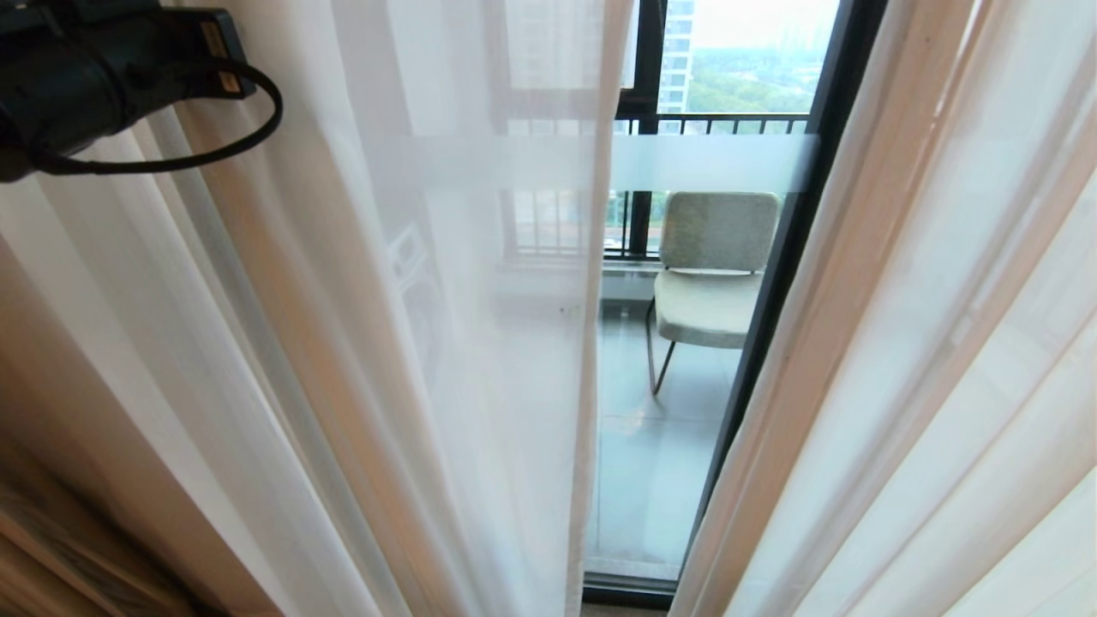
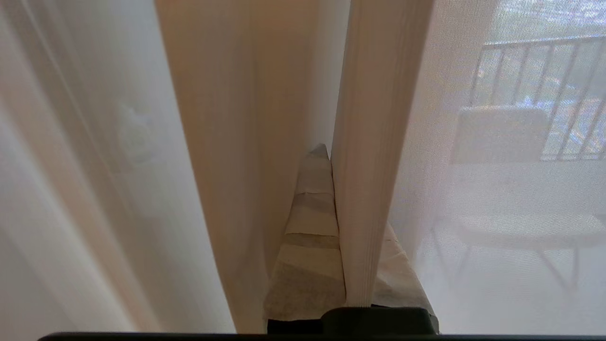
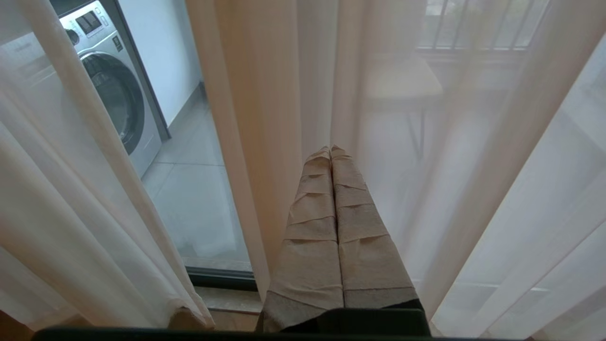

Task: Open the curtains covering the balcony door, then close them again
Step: Pull the inner curtains open on both sides

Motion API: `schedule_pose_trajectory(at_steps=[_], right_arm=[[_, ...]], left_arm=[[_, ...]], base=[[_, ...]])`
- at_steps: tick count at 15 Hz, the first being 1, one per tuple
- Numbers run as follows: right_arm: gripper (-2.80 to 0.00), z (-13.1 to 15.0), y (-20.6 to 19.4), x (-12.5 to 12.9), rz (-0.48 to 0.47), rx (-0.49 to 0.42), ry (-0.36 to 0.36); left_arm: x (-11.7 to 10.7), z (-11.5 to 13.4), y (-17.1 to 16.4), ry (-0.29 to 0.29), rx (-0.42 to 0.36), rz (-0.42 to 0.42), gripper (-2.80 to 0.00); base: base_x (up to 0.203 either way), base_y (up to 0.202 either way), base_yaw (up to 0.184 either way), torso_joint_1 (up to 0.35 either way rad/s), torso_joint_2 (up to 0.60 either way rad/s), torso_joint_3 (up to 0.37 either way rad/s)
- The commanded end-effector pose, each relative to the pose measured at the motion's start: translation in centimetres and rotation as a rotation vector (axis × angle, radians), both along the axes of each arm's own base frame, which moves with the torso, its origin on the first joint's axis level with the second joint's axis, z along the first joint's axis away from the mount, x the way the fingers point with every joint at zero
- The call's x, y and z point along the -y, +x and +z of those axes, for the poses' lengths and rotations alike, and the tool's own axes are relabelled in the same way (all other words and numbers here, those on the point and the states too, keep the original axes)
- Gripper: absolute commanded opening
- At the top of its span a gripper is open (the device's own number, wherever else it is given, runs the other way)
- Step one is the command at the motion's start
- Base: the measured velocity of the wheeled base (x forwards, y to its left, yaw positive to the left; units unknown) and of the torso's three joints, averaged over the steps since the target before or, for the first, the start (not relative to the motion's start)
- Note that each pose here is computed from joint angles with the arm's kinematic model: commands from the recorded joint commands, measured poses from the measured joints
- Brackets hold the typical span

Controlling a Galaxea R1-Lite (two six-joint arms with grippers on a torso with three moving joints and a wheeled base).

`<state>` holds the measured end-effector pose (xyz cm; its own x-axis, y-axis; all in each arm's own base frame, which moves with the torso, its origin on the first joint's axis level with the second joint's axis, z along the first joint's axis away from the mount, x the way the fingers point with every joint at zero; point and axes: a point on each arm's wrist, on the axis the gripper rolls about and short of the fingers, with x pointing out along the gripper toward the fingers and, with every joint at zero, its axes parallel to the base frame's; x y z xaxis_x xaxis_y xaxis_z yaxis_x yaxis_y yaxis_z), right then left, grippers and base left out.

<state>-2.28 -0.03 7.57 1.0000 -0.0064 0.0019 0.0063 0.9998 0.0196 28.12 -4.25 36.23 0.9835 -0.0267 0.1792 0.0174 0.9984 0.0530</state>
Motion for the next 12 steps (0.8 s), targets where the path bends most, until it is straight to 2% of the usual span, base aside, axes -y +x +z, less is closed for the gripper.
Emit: schedule_pose_trajectory(at_steps=[1,12], right_arm=[[-2.8,0.01,0.01,0.0,0.0,0.0,0.0],[-2.8,0.01,0.0,0.0,0.0,0.001,0.0]], left_arm=[[0.0,0.04,-0.14,0.0,0.002,0.0,-2.8],[-0.01,0.08,-0.2,0.0,0.004,0.0,-2.8]], base=[[0.0,0.191,0.004,0.002,0.0,0.002],[0.0,0.19,0.0,0.003,0.0,0.002]])
